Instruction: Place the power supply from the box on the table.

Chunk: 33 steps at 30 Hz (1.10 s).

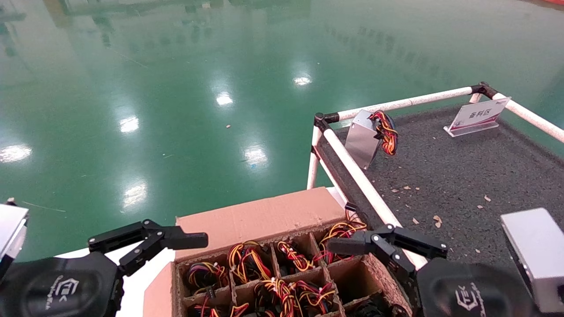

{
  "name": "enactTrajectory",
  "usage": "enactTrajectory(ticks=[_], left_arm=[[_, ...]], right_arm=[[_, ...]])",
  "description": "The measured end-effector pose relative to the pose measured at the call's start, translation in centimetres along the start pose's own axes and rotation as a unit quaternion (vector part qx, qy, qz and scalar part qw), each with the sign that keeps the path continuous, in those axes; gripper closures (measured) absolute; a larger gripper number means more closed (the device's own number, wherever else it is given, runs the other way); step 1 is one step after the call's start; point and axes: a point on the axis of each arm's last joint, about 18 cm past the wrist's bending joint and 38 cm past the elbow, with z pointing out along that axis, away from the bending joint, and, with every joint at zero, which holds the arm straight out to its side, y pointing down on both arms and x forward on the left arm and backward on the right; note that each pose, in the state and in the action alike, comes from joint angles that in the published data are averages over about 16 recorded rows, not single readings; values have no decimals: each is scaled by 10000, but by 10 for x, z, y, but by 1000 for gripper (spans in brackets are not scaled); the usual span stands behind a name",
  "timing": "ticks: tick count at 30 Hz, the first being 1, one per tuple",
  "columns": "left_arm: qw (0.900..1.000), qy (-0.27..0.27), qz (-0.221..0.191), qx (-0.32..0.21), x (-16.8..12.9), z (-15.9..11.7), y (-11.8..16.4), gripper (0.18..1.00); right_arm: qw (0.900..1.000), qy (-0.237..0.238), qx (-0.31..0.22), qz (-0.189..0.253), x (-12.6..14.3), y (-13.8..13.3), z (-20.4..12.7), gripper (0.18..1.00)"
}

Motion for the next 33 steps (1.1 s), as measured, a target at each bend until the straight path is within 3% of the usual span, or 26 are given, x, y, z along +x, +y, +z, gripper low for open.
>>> enactTrajectory(ticks=[33], left_arm=[[10000, 0, 0, 0, 0, 0, 0, 184]], right_arm=[[9999, 162, 14, -2, 10, 1, 0, 179]])
